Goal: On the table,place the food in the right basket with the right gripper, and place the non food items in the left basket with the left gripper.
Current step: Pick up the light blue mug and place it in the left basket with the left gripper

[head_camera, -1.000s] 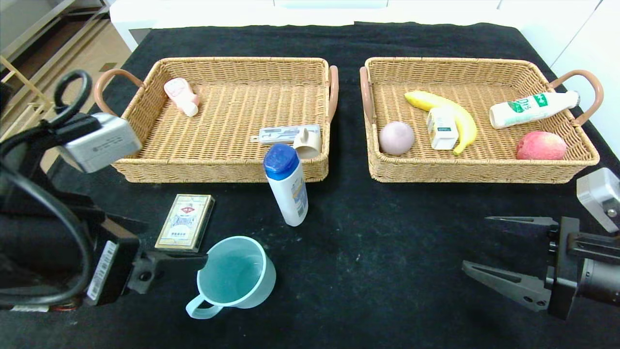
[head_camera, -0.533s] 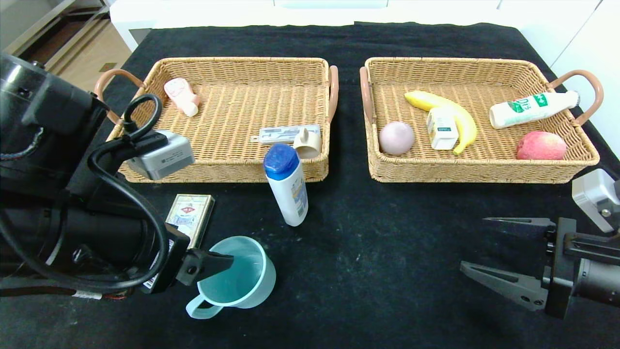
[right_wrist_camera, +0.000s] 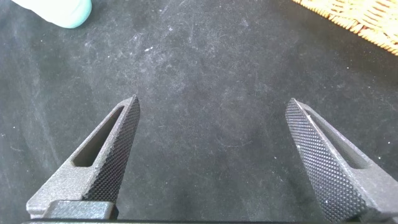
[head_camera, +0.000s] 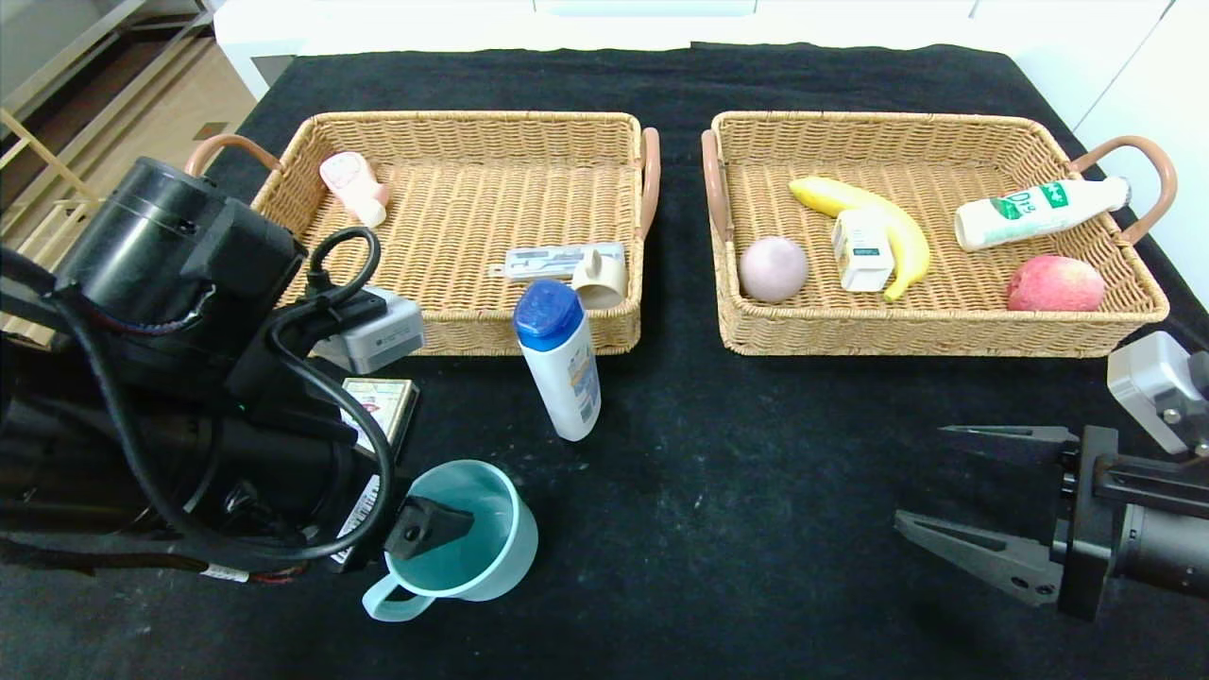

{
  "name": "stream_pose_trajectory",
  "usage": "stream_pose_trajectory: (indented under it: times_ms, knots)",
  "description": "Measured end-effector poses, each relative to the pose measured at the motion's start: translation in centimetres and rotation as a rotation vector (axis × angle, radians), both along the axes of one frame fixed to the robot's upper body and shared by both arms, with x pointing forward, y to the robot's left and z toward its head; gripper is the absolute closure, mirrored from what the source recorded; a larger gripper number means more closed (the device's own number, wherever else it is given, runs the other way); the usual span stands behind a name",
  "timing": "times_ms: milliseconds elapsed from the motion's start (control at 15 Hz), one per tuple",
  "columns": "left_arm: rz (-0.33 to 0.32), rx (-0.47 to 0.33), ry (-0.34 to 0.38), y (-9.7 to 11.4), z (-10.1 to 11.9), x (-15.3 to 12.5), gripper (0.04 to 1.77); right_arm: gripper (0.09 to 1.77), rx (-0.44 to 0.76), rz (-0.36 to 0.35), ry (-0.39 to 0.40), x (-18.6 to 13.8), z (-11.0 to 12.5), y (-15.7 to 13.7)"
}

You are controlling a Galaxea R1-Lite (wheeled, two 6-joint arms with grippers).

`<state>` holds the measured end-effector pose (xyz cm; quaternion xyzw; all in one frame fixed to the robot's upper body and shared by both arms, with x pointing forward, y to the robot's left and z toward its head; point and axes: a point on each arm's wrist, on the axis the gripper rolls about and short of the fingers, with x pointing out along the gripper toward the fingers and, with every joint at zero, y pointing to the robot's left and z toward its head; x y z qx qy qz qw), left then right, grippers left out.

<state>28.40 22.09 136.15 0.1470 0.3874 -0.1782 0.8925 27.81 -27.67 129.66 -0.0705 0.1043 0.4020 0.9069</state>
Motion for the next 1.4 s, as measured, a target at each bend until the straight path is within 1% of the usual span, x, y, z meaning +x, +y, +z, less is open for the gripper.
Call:
stream_pose_trajectory:
  times_ms: [667,800,933,1133,1200,1267,1400]
  knots:
    - [-0.012,0.032,0.046,-1.2,-1.3,1.3,0.09,0.15,-0.007,-0.001,0.017,0.3,-0.4,0.1]
    - [-0.011,0.034,0.051,-1.2,-1.5,1.3,0.44,0.15,-0.007,0.000,0.018,0.3,-0.4,0.1]
    - [-0.011,0.034,0.052,-1.2,-1.5,1.4,0.75,0.15,-0.008,0.000,0.020,0.3,-0.5,0.1]
    - [-0.012,0.033,0.052,-1.2,-1.5,1.4,1.05,0.15,-0.008,0.001,0.021,0.3,-0.5,0.1]
    - [-0.012,0.030,0.049,-1.2,-1.4,1.4,1.49,0.15,-0.008,0.002,0.023,0.3,-0.5,0.1]
    - [-0.013,0.029,0.049,-1.2,-1.4,1.4,1.63,0.15,-0.009,0.005,0.025,0.3,-0.6,0.2]
    - [-0.017,0.032,0.052,-1.2,-1.5,1.3,1.64,0.15,-0.010,0.009,0.029,0.2,-0.7,0.3]
